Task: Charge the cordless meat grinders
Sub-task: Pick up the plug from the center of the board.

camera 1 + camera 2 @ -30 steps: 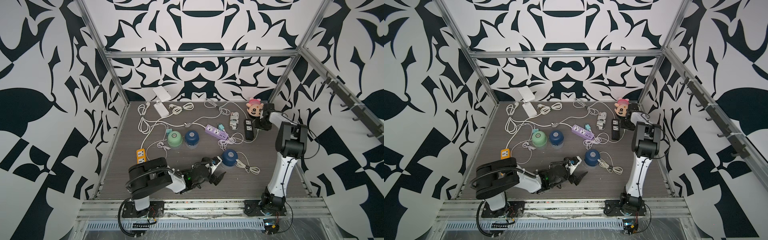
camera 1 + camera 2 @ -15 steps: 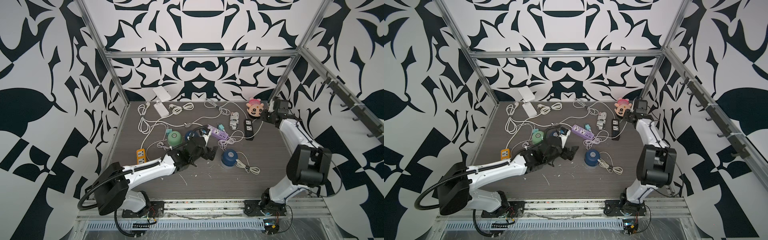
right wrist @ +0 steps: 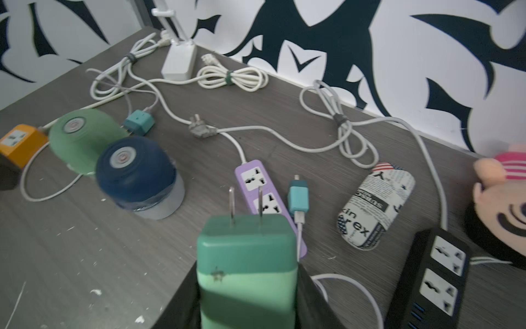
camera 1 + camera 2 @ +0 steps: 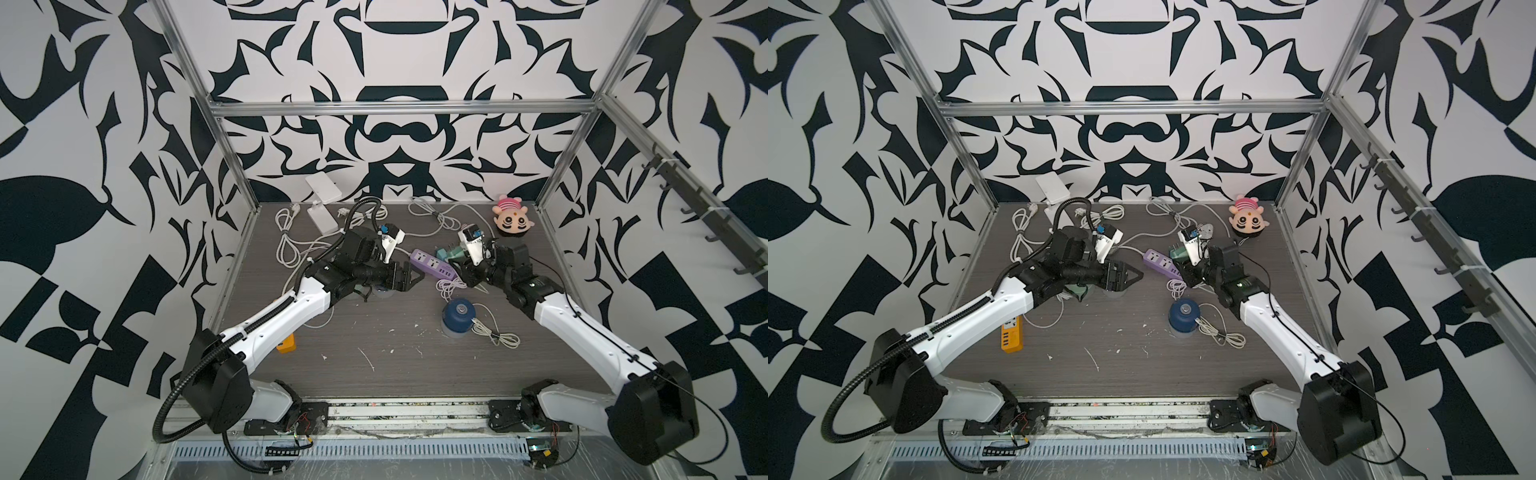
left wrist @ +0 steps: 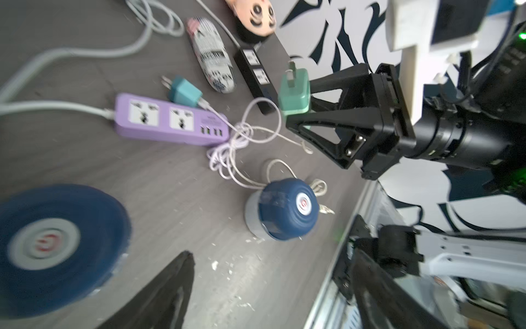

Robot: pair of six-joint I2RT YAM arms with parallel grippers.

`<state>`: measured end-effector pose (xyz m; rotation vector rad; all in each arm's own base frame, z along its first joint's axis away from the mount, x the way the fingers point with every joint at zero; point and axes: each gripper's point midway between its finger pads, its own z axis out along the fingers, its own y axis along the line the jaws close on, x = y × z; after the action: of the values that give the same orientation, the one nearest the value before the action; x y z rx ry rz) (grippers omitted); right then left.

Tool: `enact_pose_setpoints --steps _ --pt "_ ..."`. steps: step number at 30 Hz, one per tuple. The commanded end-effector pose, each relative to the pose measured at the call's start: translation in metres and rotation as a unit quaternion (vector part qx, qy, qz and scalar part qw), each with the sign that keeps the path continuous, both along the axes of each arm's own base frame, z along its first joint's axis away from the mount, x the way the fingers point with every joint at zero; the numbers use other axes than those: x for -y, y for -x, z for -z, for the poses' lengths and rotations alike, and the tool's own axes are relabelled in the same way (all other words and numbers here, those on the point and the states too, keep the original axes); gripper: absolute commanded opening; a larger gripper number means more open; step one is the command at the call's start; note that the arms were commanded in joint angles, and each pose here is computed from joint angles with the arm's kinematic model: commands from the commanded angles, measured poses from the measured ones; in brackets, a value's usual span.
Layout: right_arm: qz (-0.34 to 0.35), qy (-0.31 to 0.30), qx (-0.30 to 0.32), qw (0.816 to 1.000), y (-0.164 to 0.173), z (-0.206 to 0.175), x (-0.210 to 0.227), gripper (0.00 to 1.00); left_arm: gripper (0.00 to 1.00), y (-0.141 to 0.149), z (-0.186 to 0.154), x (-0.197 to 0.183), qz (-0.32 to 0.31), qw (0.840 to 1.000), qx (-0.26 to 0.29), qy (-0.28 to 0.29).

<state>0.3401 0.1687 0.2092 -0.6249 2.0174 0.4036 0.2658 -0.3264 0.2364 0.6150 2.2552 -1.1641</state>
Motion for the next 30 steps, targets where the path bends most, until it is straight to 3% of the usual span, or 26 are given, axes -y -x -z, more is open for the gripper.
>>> enact_pose_setpoints --steps 1,9,14,23,30 --pt "-0.068 -0.018 0.037 0.997 0.020 -0.024 -0.024 0.10 0.86 0.018 0.000 0.012 0.047 0.996 -0.062 0.035" --pt "-0.147 0.020 0.028 0.989 0.056 -0.016 -0.062 0.09 0.80 0.013 0.000 0.028 0.061 0.992 -0.092 0.058" --pt "-0.162 0.027 0.026 0.986 0.059 -0.015 -0.071 0.09 0.76 0.014 -0.002 0.031 0.067 0.991 -0.096 0.062" --pt "-0.178 0.021 0.026 0.983 0.062 -0.016 -0.082 0.08 0.59 0.017 0.010 0.038 0.074 0.990 -0.110 0.053" --pt "-0.190 0.018 0.024 0.981 0.067 -0.017 -0.086 0.07 0.57 0.013 0.016 0.040 0.066 0.990 -0.112 0.048"
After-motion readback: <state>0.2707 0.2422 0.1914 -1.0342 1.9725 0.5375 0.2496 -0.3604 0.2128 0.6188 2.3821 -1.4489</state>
